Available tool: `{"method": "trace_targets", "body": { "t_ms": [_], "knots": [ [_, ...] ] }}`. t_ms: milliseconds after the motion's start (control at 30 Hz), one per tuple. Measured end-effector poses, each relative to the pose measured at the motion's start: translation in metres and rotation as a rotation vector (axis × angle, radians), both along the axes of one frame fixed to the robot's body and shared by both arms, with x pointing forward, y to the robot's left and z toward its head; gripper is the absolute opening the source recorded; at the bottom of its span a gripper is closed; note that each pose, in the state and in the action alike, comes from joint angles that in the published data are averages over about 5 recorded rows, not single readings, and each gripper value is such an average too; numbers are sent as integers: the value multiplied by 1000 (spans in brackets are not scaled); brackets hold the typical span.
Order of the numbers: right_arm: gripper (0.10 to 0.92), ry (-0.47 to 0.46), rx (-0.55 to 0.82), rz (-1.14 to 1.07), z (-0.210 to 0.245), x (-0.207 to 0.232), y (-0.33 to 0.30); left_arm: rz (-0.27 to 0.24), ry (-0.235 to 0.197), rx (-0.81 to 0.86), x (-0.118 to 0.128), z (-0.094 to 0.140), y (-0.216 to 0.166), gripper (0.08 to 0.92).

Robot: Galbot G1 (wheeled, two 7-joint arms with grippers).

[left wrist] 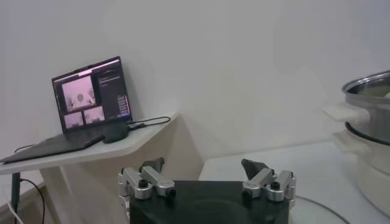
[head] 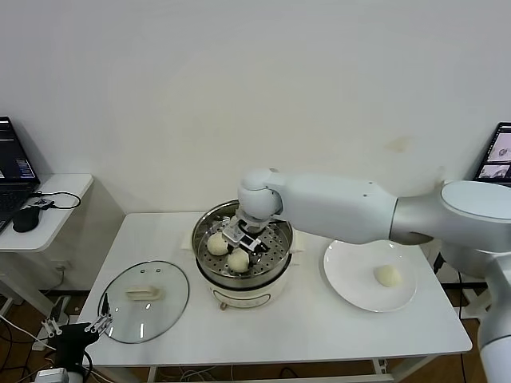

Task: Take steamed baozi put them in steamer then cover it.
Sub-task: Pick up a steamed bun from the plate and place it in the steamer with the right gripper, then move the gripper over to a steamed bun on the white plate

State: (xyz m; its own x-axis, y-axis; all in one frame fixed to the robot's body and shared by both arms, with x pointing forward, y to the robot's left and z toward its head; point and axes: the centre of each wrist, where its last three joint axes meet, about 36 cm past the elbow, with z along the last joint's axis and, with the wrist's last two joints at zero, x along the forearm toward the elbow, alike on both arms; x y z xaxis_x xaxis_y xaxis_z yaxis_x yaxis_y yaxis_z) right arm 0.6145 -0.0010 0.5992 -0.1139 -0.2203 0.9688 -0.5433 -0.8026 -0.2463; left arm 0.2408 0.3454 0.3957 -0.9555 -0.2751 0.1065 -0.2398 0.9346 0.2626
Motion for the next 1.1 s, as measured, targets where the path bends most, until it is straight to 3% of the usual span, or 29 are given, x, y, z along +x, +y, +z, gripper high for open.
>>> {"method": "trace_targets", "body": {
  "t_ms": [200, 433, 667, 867, 1100],
  "knots": [
    [818, -24, 18, -12, 22, 4, -8, -4, -3, 2, 1, 1, 0, 823],
    [823, -63, 60, -145, 65, 15, -47, -13, -15, 12, 5, 5, 1, 823],
    [823, -87, 96, -371, 86, 25, -128, -32, -20, 21, 9, 7, 1, 823],
    [823, -76, 120, -575, 75, 27, -223, -53, -14, 24, 13, 6, 0, 823],
    [823, -41, 111, -763, 34, 13, -324, -73, -4, 33, 17, 2, -1, 823]
  ]
}}
